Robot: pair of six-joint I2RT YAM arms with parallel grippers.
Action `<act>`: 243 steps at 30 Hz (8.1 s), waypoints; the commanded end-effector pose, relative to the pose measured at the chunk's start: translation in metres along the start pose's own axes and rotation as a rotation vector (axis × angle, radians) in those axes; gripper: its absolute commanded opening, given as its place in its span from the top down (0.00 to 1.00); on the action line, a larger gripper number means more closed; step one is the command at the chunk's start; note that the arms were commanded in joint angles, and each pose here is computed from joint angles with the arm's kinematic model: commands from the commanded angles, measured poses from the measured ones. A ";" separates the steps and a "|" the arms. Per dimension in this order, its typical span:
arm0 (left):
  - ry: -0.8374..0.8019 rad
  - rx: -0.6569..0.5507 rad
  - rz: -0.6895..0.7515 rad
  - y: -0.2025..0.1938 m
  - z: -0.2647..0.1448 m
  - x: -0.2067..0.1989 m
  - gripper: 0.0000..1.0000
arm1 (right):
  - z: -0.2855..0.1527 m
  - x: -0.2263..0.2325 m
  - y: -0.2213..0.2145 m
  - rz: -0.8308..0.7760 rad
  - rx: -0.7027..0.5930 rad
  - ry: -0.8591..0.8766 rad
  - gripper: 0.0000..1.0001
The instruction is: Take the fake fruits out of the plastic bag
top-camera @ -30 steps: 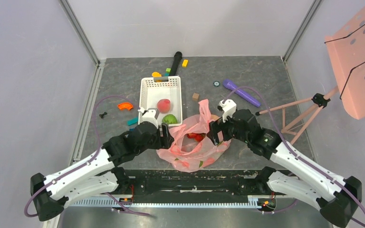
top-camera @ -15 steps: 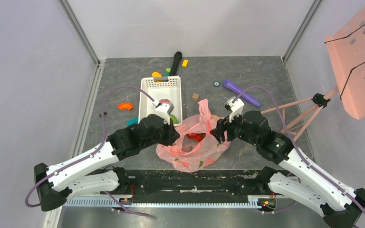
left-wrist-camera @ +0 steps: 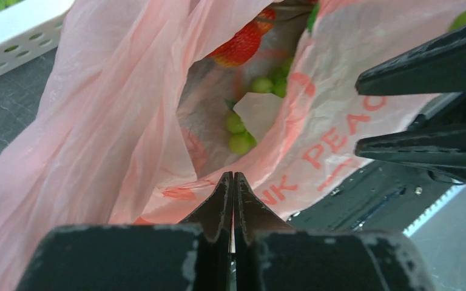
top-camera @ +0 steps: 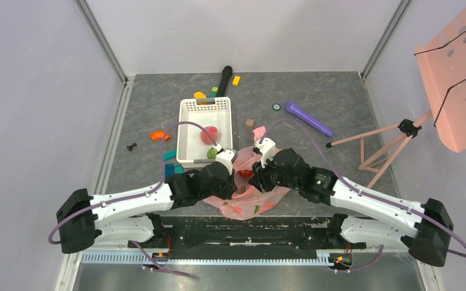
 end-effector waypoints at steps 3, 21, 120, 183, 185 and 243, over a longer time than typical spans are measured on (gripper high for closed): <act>0.029 -0.058 -0.051 0.000 0.019 -0.001 0.98 | 0.033 -0.011 -0.008 0.037 -0.029 -0.088 0.71; 0.052 0.002 -0.032 -0.019 0.036 0.003 0.98 | 0.026 -0.047 -0.041 0.080 0.119 -0.398 0.75; -0.052 0.010 -0.029 -0.004 0.060 -0.018 0.98 | 0.053 -0.056 -0.014 0.291 -0.120 -0.378 0.65; -0.088 -0.031 -0.026 0.023 0.048 -0.028 0.98 | 0.030 -0.101 -0.004 0.386 -0.420 -0.307 0.93; -0.087 -0.048 -0.024 0.028 0.043 -0.028 0.98 | 0.024 -0.095 0.002 0.365 -0.424 -0.271 0.98; 0.019 -0.074 -0.030 0.019 0.031 -0.010 0.98 | 0.041 -0.034 0.011 0.150 -0.293 -0.410 0.79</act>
Point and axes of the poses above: each gripper's point midway between its finger pads, its own z axis out along the fingers, its own x axis along the line the jaws close on, y = z × x, the point moved 8 cm from there along -z, back along the fingers, and after that the axes turned 15 degrees about z, right-handed, at the moved point
